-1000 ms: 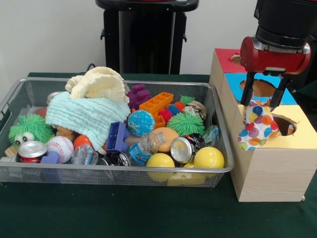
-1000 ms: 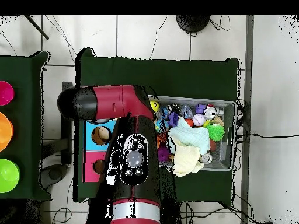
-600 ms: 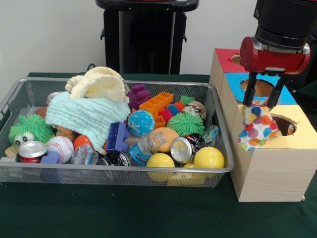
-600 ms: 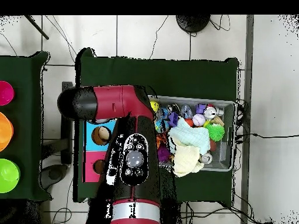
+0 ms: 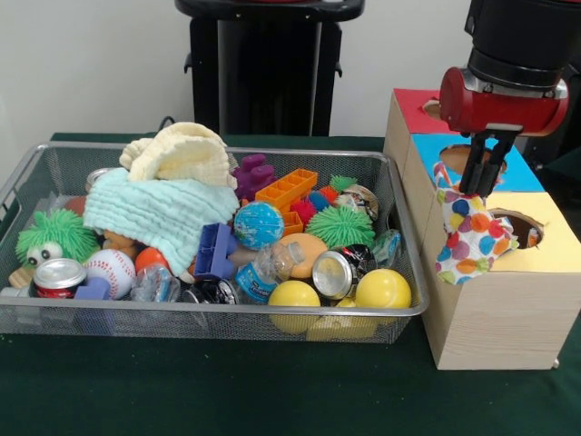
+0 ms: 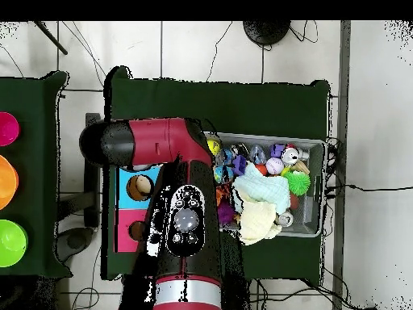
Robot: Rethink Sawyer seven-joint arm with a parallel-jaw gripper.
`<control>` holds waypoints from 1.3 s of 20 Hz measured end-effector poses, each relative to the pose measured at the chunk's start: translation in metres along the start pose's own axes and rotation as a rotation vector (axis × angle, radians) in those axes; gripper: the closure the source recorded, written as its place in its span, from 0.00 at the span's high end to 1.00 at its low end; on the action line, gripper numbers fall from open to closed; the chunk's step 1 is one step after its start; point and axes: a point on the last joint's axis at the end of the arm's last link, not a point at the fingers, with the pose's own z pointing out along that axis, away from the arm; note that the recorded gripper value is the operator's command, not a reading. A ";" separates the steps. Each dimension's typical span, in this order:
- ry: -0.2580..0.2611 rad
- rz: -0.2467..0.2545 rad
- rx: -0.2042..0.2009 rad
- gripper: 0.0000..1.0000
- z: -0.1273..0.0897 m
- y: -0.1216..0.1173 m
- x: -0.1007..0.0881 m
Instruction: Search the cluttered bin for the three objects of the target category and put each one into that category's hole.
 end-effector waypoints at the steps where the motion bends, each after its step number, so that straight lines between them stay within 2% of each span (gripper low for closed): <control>1: 0.000 0.000 0.000 0.00 0.000 0.000 0.000; 14: 0.003 -0.005 -0.002 0.00 0.000 0.005 0.002; 22: 0.014 -0.045 -0.031 0.00 -0.003 0.056 0.016; 26: 0.029 -0.068 -0.047 0.00 -0.004 0.092 0.030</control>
